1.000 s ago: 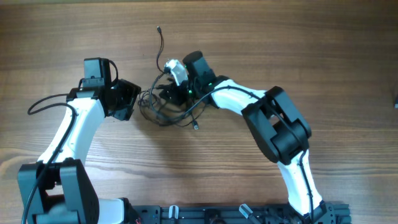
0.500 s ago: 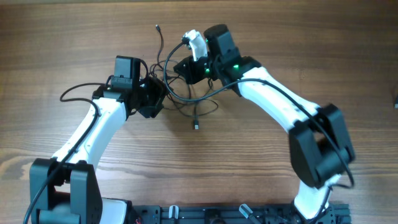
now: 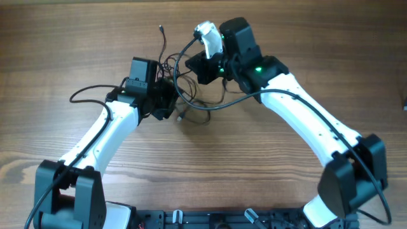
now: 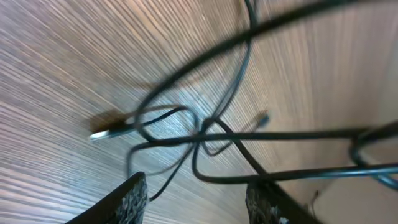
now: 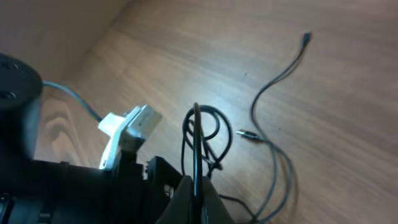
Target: Untangle cables
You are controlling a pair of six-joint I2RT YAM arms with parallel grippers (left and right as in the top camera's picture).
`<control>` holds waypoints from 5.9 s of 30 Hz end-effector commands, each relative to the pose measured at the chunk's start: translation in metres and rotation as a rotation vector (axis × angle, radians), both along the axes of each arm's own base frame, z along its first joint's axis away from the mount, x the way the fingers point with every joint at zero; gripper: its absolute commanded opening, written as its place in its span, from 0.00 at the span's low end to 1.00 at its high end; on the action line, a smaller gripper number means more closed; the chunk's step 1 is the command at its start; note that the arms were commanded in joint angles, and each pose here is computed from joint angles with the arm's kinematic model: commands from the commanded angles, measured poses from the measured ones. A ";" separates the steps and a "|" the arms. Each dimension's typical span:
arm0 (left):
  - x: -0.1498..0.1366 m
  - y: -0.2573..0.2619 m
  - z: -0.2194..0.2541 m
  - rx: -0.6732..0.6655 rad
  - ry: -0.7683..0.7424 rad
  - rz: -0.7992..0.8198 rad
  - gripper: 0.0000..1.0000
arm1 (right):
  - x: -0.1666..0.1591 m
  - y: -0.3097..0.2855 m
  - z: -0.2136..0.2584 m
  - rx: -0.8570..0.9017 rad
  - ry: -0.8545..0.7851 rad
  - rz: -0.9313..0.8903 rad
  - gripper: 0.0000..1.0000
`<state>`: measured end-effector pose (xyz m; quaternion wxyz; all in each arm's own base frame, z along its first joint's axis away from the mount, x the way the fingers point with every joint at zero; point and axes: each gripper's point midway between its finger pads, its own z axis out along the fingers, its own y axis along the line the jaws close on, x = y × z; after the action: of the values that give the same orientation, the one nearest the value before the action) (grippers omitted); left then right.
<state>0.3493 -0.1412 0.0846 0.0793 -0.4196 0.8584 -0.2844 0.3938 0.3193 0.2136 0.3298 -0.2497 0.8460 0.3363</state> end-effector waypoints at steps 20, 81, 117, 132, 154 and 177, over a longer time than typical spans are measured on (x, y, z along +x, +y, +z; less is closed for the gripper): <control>0.000 -0.031 -0.025 0.410 -0.161 -0.059 0.47 | 0.006 -0.014 0.013 -0.061 -0.064 -0.071 0.04; -0.030 0.026 -0.101 0.432 0.219 0.158 0.64 | 0.222 -0.491 -0.122 -0.137 -0.167 -0.928 0.66; -0.005 0.094 0.036 0.315 -0.094 0.218 1.00 | 0.018 -0.141 -0.053 -0.168 0.151 -0.044 1.00; -0.068 0.213 0.011 0.320 0.222 0.554 1.00 | -0.070 -0.025 -0.193 -0.701 -0.090 0.490 1.00; -0.068 0.213 0.011 0.319 0.222 0.555 1.00 | 0.003 -0.262 0.014 -0.609 -0.104 -0.439 0.04; -0.068 0.213 0.011 0.319 0.222 0.554 1.00 | -0.015 -0.499 -0.142 -0.485 0.586 -1.327 0.04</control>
<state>0.2819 0.0706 0.0924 0.1188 -0.6443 0.7528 -0.0635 0.3645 -0.1984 0.1133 0.1901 0.3441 0.9083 -0.1430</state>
